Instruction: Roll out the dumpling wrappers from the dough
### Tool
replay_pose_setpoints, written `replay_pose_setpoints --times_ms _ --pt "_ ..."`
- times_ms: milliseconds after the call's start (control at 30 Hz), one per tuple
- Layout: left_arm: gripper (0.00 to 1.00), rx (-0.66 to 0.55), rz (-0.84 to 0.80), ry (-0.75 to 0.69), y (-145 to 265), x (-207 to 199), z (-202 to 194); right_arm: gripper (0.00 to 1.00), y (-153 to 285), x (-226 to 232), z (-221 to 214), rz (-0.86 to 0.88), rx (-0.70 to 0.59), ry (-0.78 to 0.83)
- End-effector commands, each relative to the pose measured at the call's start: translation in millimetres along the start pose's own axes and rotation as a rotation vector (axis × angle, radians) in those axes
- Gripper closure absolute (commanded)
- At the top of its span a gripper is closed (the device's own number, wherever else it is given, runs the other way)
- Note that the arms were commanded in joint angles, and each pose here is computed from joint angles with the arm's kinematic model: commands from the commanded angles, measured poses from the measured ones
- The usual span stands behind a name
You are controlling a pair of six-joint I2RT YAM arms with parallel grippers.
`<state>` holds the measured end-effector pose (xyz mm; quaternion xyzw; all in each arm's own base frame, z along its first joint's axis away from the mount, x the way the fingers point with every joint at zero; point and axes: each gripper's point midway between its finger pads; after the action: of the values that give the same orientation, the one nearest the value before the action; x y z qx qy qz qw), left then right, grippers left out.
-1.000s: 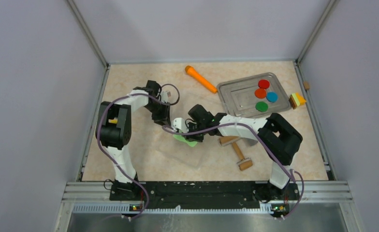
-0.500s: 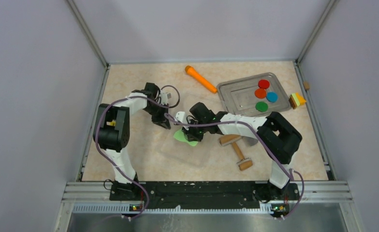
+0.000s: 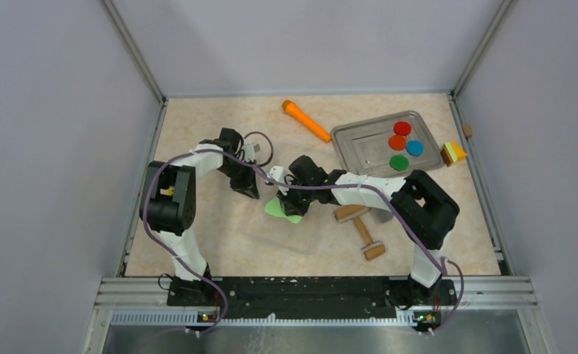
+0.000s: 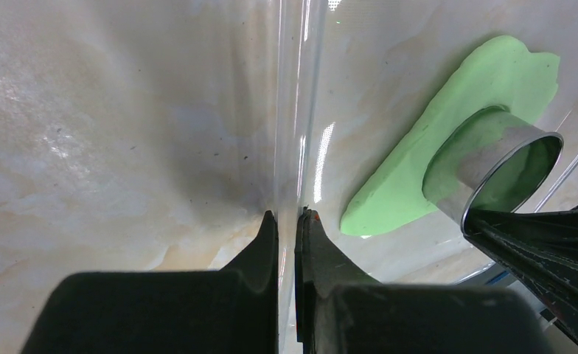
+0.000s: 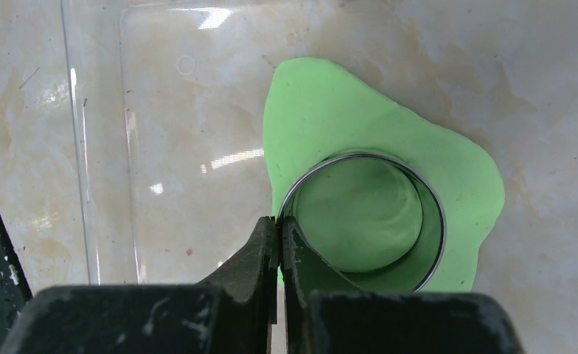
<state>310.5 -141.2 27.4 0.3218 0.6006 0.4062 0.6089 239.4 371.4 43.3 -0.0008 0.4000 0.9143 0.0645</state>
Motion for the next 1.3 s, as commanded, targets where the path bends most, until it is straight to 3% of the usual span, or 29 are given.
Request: replay_pose_setpoints --times_ms 0,67,133,233,467,633,700,800,900,967,1067,1267 --pt "1.00 0.034 -0.009 0.043 8 -2 -15 1.00 3 -4 -14 0.002 0.069 -0.069" --pt "1.00 0.044 -0.026 0.046 6 -4 -16 0.97 11 -4 -1 0.008 0.042 -0.055" --pt "1.00 0.040 -0.033 0.043 7 -6 -15 0.84 19 -3 11 0.021 0.016 -0.042" --pt "1.00 0.042 -0.032 0.043 6 -6 -14 0.74 29 -3 28 0.025 -0.015 -0.030" --pt "1.00 0.037 -0.037 0.034 7 -7 -13 0.71 44 -2 50 0.047 -0.059 -0.014" --pt "1.00 0.033 -0.051 0.020 10 -10 -12 0.68 79 -7 71 0.033 -0.153 0.031" --pt "0.99 0.029 -0.053 0.009 11 -11 -10 0.63 93 -22 65 -0.016 -0.186 -0.031" --pt "0.94 0.023 -0.059 -0.005 12 -13 -7 0.53 106 -53 35 -0.073 -0.182 -0.254" --pt "0.82 0.019 -0.068 -0.018 15 -16 -4 0.51 110 -67 2 -0.091 -0.143 -0.377" --pt "0.70 0.009 -0.066 -0.027 18 -18 -2 0.51 113 -67 -6 -0.097 -0.120 -0.337" --pt "0.63 -0.028 -0.070 -0.048 27 -22 3 0.50 120 -67 6 -0.068 -0.131 -0.215" --pt "0.51 -0.030 -0.054 0.009 24 -16 3 0.39 112 -68 62 -0.091 -0.099 0.235"
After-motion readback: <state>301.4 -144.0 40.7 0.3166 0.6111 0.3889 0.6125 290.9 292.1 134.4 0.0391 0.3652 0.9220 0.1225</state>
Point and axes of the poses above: each gripper's point midway between its finger pads, its own y axis back along the fingers, its own x axis along the line the jaws close on, z = x × y, and after that the axes turned 15 degrees about y, right-handed
